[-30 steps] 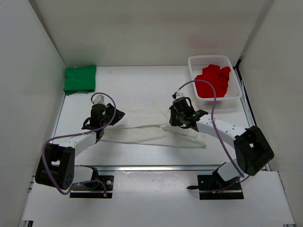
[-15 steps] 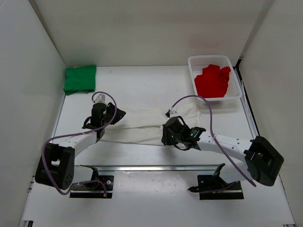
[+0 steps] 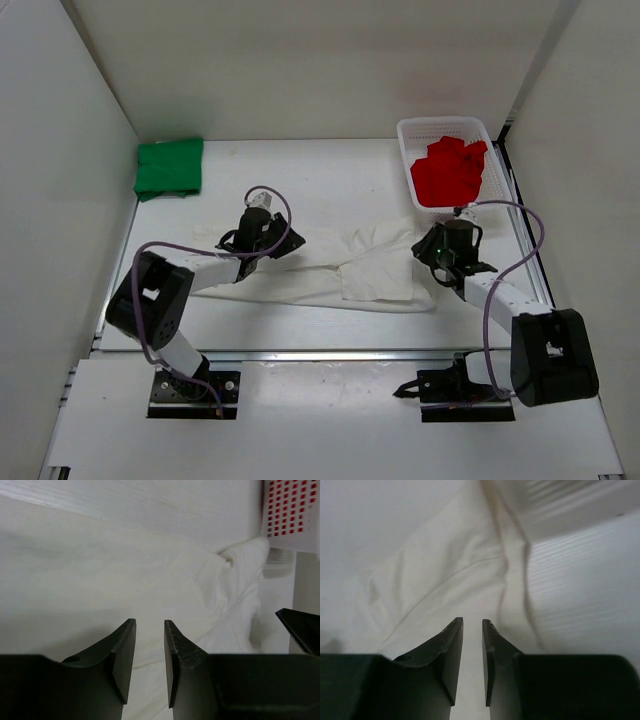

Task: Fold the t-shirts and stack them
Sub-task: Fold the other side of the tshirt into a rectangle, then rotate the tshirt 100 degrees

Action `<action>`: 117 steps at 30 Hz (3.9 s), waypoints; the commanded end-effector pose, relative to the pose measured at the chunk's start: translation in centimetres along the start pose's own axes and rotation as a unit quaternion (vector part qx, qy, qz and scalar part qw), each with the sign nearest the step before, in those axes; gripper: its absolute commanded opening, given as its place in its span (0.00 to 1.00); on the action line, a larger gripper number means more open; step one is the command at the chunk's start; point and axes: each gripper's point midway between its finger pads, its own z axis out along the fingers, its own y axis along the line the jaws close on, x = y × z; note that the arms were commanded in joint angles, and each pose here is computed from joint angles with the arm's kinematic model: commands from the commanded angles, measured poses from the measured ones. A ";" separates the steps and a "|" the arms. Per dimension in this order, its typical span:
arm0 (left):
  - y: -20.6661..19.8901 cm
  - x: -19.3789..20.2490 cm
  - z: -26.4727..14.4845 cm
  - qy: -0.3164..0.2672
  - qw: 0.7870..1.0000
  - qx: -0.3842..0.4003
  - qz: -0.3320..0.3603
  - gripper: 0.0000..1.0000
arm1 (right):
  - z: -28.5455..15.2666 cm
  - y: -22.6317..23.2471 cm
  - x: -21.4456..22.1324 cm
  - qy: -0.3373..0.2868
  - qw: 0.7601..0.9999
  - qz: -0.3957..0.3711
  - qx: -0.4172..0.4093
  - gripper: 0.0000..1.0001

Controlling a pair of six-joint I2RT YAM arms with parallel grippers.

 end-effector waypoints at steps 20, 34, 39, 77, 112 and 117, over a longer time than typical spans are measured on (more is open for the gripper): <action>10.7 -4.3 -1.1 -0.041 0.991 -0.065 -0.111 0.39 | 7.4 -3.2 -3.3 -0.023 0.996 0.079 -0.018 0.28; 15.4 -5.1 -3.1 -0.069 0.978 -0.097 -0.174 0.39 | 7.6 -3.1 -3.6 -0.017 0.996 0.082 -0.026 0.00; 18.2 -5.9 -5.1 -0.110 0.960 -0.125 -0.224 0.39 | 6.0 -4.5 -5.3 -0.052 0.993 0.102 -0.015 0.00; 14.6 -6.6 -2.3 -0.081 0.970 -0.071 -0.220 0.41 | 10.9 -4.4 -5.4 -0.024 0.995 -0.021 0.098 0.10; 1.4 -1.6 -6.7 -0.042 0.998 0.040 -0.025 0.45 | 3.2 4.2 5.1 0.071 0.995 -0.065 -0.009 0.10; 0.8 2.5 -8.3 -0.008 0.997 0.073 -0.005 0.45 | 5.6 6.6 8.0 0.143 0.986 -0.075 -0.034 0.07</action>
